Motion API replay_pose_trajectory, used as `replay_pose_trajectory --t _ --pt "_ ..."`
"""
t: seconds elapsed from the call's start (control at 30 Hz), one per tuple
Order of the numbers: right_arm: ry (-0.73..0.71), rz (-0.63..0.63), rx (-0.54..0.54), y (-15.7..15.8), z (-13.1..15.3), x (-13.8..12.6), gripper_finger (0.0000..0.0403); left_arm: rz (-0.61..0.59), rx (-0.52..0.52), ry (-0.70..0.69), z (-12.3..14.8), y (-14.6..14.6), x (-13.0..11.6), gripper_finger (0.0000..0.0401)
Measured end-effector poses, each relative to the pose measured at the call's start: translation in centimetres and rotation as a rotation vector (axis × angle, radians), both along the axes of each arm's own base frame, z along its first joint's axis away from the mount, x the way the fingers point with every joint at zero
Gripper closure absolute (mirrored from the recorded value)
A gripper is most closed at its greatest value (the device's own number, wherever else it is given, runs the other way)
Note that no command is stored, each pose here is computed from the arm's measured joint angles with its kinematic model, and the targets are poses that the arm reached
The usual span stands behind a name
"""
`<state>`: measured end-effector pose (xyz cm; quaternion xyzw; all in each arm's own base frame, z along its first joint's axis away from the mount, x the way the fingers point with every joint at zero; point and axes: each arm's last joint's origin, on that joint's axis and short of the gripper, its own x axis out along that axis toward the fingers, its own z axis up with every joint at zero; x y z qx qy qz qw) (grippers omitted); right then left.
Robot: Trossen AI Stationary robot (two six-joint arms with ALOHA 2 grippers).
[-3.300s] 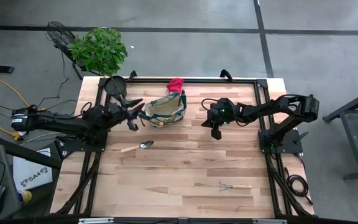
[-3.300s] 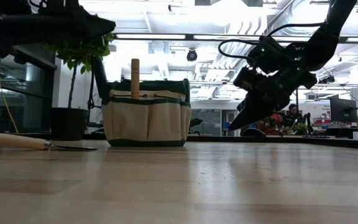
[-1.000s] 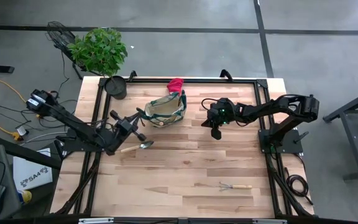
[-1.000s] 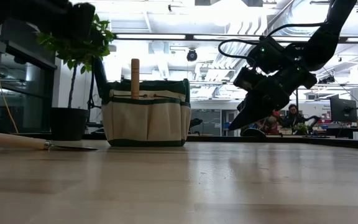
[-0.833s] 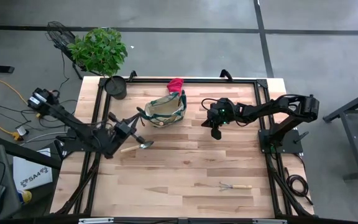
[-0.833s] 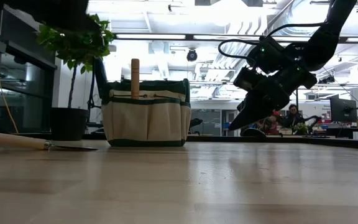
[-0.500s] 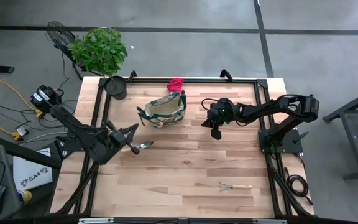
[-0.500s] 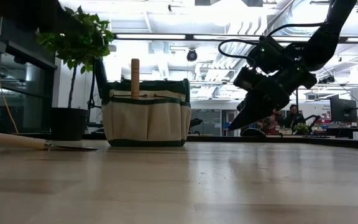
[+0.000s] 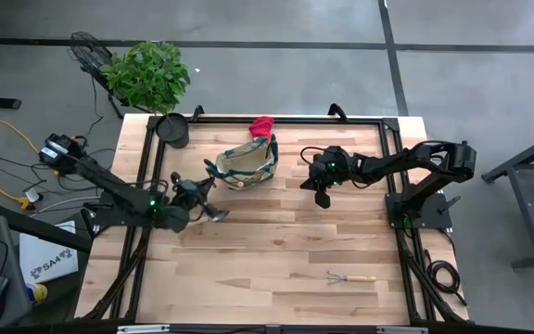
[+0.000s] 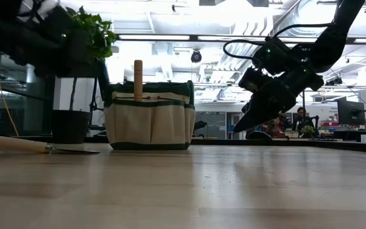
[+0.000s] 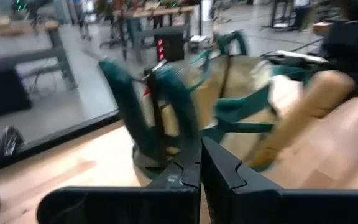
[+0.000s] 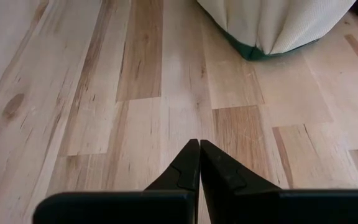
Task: Pick & Place Garden tools in Gardening bag
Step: Put the shear scissor into the gardening bag, then put the trowel into the gardening bag
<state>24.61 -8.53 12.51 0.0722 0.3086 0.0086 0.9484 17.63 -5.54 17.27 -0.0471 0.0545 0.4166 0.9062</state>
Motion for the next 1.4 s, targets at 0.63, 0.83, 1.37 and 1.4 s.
replay_pose_trajectory --t 0.63,0.83,1.37,1.4 --pt "-0.002 0.008 0.006 0.0 0.0 0.0 0.0399 0.026 -0.182 0.059 -1.5 4.4 1.7 0.0401" --pt "-0.002 0.008 0.006 0.0 0.0 0.0 0.0399 0.019 -0.189 0.056 -1.6 4.5 1.9 0.0401" --pt "0.011 0.008 0.011 0.1 -0.1 -0.1 0.0399 -0.093 -0.123 0.134 2.0 3.9 3.8 0.0401" --pt "0.014 0.008 0.012 0.1 -0.1 -0.1 0.0399 -0.104 -0.123 0.145 2.2 3.7 3.9 0.0401"
